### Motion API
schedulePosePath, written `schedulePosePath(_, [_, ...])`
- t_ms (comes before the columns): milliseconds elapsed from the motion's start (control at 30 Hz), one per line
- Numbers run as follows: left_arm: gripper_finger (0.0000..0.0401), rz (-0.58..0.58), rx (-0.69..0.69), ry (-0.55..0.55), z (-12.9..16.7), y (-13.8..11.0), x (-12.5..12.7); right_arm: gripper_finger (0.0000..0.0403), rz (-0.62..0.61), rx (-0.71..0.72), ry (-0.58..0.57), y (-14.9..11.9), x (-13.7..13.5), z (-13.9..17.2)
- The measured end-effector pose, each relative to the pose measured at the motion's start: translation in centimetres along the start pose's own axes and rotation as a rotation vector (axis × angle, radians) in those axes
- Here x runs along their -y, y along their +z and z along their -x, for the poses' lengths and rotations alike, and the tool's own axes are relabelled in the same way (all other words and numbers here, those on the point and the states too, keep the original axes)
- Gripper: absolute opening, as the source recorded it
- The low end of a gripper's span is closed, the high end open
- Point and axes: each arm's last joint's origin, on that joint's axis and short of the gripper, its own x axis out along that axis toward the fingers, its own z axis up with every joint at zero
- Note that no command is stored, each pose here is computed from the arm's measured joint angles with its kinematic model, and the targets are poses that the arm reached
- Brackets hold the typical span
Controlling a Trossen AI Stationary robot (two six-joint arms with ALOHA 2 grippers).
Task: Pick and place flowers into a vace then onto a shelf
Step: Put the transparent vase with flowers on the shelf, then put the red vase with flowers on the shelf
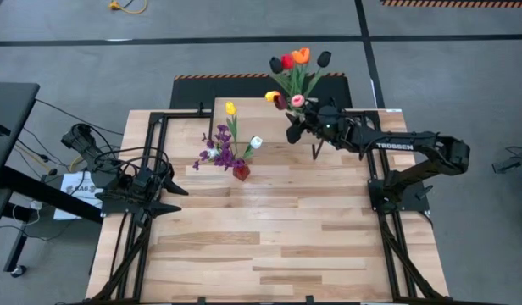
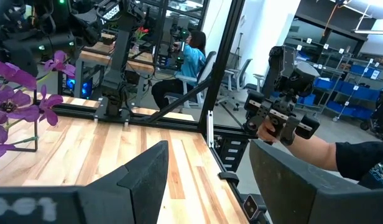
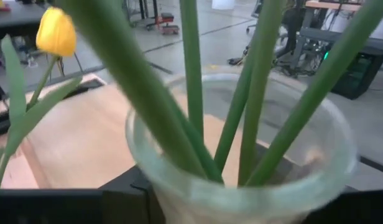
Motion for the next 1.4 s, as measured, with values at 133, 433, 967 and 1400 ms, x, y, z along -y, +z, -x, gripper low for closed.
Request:
schedulePosePath(133, [0.0215,0.000,0.000,0.000,0.0,0.0,0.0,0.0216,0.012,-0.029,0.000,-0.3,0.0,0.0])
schedulePosePath(433, [0.0215,0.000,0.000,0.000,0.0,0.0,0.0,0.0255,0.037,-0.041,0.006,-0.4,-0.2,0.1])
schedulePosePath(967, [0.0215,0.005,-0.001,0.000,0.0,0.0,0.0,0.0256,0.077,-0.071,0.031,0.7,-0.1,3.2])
schedulePosePath(1400, [0.0215,0.003,0.007,0.013,0.0,0.0,0.0,0.0256,0.130,-0.125,0.069,1.2,-1.1,8.6])
